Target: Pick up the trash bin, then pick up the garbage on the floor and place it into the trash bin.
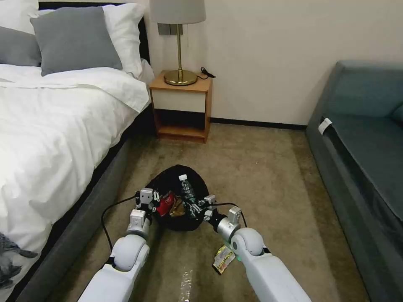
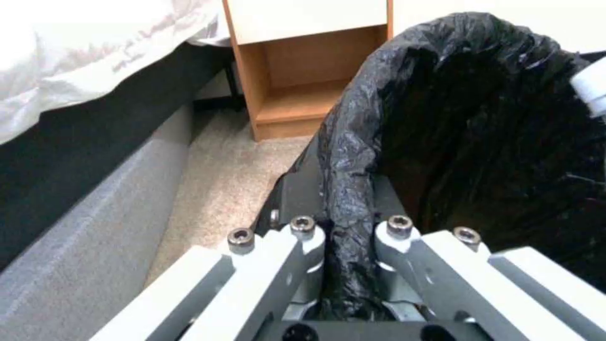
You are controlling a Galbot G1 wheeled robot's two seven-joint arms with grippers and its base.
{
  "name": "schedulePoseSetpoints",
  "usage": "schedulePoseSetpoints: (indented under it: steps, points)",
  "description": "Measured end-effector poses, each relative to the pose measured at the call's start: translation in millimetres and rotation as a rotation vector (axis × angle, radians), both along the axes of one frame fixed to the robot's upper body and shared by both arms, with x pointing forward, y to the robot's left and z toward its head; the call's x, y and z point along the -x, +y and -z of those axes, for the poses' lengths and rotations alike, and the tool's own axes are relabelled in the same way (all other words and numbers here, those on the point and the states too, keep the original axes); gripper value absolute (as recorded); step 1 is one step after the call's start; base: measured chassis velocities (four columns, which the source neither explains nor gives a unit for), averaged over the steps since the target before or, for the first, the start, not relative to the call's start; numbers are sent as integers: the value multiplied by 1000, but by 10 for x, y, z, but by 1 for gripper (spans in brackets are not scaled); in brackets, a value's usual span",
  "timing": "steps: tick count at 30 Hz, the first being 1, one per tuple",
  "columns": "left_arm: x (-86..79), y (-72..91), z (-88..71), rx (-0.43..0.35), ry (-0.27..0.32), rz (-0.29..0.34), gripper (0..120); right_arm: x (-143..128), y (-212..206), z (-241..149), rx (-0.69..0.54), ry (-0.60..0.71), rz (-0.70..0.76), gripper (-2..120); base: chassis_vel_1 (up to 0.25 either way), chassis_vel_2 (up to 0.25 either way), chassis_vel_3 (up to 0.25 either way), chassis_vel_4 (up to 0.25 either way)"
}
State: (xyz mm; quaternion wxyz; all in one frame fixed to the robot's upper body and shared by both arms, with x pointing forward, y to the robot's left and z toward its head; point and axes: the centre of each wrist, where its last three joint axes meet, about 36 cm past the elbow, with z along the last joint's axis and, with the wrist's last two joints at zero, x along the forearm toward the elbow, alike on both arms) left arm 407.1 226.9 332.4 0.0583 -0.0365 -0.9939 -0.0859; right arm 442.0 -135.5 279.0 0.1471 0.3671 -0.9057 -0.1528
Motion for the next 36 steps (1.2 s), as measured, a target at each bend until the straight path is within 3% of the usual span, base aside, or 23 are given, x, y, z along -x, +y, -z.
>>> schedulePoseSetpoints:
  steps: [2, 5, 10, 12, 15, 19, 24, 29, 36]
  points:
    - [-1, 3, -8, 0, -1, 0, 4, 6, -3, -10, 0, -2, 3, 47, 0, 0, 0, 0]
    - [0, 1, -25, 2, -4, 1, 4, 37, -1, -33, 0, -5, 12, 62, 0, 0, 0, 0]
    - [18, -2, -24, 6, -3, 0, 4, 76, 3, -81, -1, -17, 8, 75, 0, 0, 0, 0]
    - [21, 8, -29, 11, -3, -6, 4, 86, 6, -133, 3, -28, 7, 88, 0, 0, 0, 0]
    - [27, 34, -27, 13, -3, -12, 4, 77, -6, -170, 4, -37, 18, 97, 0, 0, 0, 0]
    - [36, 79, -24, 11, -4, -17, 4, 76, -67, -244, 6, -45, 42, 99, 0, 0, 0, 0]
    - [50, 260, 28, -1, -3, -45, 4, 203, -391, -352, 100, 18, 101, 100, 0, 0, 0, 0]
    - [51, 445, 21, -11, -7, -64, 4, 382, -870, -186, 298, 104, 178, 100, 0, 0, 0, 0]
    - [40, 552, 22, -17, -9, -80, 4, 543, -1311, 137, 553, 147, 124, 100, 0, 0, 0, 0]
